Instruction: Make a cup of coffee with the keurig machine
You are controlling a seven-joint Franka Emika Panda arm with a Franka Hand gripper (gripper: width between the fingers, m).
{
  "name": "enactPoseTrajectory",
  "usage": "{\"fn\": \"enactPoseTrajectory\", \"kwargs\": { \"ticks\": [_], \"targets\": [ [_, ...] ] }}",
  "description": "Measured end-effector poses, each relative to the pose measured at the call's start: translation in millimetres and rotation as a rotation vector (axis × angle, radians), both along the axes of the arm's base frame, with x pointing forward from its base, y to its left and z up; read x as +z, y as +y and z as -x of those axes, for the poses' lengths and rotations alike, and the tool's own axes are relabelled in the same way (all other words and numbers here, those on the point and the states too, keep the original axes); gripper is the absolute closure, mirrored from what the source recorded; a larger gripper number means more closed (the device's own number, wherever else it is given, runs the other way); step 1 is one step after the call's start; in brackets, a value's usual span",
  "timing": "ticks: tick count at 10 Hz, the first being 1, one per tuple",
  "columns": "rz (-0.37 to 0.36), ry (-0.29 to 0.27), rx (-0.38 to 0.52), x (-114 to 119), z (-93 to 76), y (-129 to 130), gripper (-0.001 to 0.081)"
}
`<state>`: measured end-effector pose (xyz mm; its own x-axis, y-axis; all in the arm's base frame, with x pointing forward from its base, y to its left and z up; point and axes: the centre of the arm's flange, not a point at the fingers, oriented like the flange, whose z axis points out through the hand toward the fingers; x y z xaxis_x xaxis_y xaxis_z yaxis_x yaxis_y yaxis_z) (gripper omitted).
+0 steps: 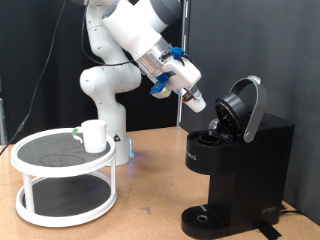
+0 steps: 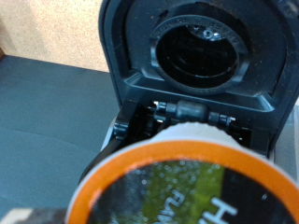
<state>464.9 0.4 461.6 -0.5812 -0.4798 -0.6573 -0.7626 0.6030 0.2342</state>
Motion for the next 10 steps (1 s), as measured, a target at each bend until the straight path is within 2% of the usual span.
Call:
{"fn": "enactPoseTrajectory", "kwargs": {
  "ticks": [4, 10],
  "targets": [
    [0.026, 0.020, 0.002, -17, -3.3, 3, 0.0417],
    [0.074, 0.007, 0.014, -42, -14.7, 19, 0.0417]
  ]
}}
